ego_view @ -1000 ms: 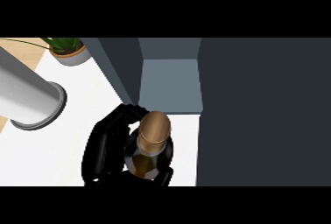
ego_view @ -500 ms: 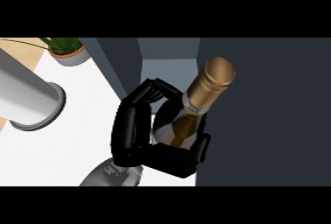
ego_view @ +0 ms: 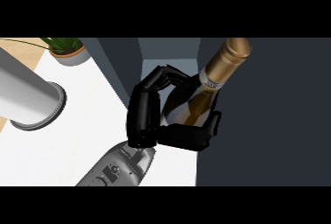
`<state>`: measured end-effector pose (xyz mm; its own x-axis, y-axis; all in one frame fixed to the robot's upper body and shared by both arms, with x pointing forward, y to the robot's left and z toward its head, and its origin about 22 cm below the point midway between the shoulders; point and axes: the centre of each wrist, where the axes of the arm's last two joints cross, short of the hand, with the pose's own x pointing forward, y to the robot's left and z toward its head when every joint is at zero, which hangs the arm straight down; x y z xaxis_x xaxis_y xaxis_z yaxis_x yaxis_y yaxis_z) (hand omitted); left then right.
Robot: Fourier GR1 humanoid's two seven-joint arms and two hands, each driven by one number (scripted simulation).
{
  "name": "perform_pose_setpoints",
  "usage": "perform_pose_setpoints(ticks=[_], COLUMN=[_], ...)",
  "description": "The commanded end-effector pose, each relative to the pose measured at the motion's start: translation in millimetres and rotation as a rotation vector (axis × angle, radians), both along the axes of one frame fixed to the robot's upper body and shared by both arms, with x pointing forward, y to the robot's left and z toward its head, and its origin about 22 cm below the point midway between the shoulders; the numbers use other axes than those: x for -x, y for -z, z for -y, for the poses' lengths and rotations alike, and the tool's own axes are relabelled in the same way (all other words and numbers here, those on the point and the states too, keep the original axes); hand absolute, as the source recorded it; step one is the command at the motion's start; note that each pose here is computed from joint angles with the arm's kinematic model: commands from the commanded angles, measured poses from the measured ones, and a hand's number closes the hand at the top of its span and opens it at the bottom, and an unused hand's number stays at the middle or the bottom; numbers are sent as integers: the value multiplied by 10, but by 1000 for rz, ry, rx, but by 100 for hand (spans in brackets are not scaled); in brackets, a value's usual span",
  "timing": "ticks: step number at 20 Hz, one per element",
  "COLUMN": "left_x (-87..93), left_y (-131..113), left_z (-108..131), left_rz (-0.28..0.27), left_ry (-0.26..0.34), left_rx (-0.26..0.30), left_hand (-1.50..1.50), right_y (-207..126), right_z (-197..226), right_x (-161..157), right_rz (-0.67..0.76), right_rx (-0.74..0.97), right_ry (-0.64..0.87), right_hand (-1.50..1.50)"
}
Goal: Pick up the wine, place it into the cabinet and close the cabinet
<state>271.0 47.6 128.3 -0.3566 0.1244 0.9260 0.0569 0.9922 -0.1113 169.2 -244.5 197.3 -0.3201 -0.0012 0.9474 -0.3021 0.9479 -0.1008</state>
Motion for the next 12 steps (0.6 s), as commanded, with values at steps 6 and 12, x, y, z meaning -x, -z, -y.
perform_pose_setpoints(ticks=[6,12], left_x=[-31,-140], left_y=[211,467], left_z=[76,-54], left_rz=[-49,-32], left_ry=[-39,-60], left_rx=[57,78], left_hand=[150,150], right_y=[-152,-112], right_z=[27,30], right_x=[274,280], right_rz=[43,48], right_rx=[-1,-28], right_ry=[-48,-36], right_hand=[-150,-150])
